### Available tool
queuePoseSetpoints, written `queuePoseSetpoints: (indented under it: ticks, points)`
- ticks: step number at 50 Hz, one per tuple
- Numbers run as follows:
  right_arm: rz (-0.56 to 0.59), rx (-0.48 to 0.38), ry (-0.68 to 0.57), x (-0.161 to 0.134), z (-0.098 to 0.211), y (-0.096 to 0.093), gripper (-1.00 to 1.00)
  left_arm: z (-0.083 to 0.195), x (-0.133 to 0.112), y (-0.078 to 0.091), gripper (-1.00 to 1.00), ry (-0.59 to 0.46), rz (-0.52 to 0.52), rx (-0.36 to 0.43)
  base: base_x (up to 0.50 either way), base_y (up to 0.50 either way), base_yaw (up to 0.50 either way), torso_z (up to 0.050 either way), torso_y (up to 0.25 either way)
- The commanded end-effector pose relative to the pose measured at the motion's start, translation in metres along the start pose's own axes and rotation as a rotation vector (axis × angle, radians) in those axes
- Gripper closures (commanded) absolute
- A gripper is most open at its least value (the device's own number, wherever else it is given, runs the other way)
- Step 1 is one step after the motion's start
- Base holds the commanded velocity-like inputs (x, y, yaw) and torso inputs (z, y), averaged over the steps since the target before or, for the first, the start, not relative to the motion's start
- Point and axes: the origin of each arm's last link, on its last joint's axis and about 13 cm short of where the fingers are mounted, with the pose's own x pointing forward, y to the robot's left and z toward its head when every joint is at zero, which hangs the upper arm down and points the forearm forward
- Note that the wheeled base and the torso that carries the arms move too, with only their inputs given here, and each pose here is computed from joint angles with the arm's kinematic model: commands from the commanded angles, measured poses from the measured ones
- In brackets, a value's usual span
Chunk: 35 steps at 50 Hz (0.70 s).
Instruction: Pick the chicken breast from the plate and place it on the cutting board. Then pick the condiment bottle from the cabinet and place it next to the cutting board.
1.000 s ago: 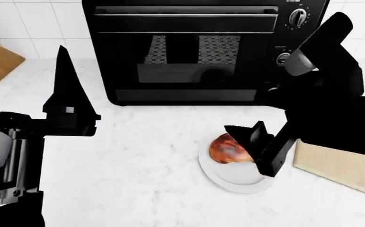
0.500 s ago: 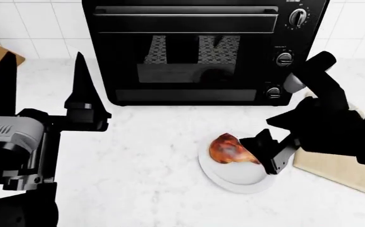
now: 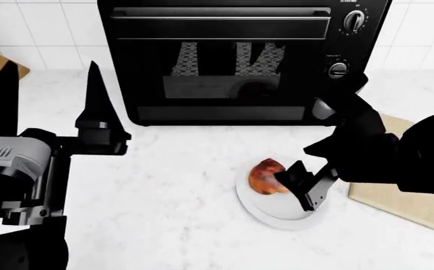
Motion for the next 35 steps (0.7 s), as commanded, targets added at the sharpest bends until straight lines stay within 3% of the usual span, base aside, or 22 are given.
queuePoseSetpoints:
  ticks: [1, 15, 35]
  points:
    - [0.012, -0.008, 0.026, 0.011, -0.003, -0.001, -1.00, 0.001, 0.000, 0.001, -1.00, -0.003, 0.003, -0.002, 0.00, 0.00, 0.00, 0.000, 0.000]
    - [0.032, 0.036, 0.046, 0.024, -0.021, -0.005, -1.00, 0.001, -0.001, 0.000, -1.00, 0.000, 0.001, 0.003, 0.00, 0.00, 0.00, 0.000, 0.000]
    - [0.048, 0.035, 0.057, 0.035, -0.026, -0.006, -1.00, 0.000, -0.001, 0.000, -1.00, 0.002, 0.000, 0.005, 0.00, 0.00, 0.00, 0.000, 0.000]
